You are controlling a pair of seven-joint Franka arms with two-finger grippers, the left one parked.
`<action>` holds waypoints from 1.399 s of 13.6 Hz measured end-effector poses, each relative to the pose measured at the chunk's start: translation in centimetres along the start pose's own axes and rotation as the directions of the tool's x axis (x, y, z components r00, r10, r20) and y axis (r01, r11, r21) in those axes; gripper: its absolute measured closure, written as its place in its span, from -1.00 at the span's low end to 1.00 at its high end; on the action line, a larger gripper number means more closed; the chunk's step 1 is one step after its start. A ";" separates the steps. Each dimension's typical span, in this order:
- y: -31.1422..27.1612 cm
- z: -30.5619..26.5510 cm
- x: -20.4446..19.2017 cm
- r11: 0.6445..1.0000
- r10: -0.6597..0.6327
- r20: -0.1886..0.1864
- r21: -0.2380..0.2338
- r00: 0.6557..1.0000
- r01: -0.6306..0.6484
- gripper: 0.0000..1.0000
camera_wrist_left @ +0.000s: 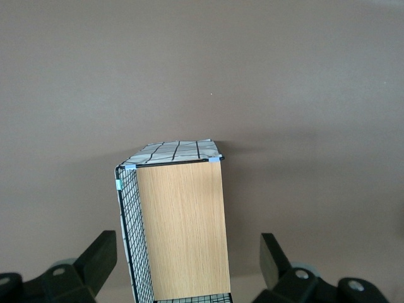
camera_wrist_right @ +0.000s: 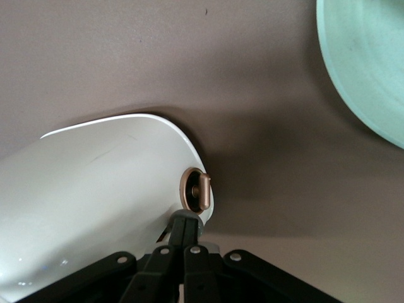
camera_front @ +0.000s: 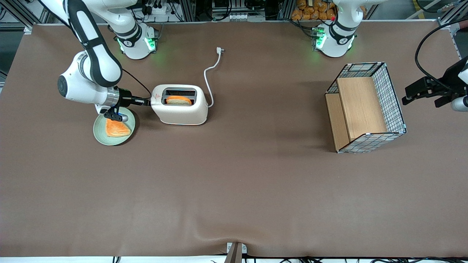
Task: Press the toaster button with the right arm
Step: 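Hold the right gripper down on the pressed toaster lever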
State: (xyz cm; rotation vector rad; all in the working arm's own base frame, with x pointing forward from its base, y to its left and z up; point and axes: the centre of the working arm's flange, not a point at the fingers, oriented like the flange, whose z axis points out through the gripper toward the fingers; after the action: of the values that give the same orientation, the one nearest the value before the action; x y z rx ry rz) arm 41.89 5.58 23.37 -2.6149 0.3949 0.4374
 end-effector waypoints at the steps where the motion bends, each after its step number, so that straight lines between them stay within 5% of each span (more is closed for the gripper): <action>1: 0.0 0.0 0.0 1.000 -0.001 0.000 0.001 1.000 0.001 0.98; 19: 0.3 -0.9 -0.1 0.998 -0.041 0.020 0.040 0.999 0.040 0.98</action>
State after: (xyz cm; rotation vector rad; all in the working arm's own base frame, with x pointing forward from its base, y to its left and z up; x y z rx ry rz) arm 41.93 4.88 24.03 -2.5728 0.3392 0.4385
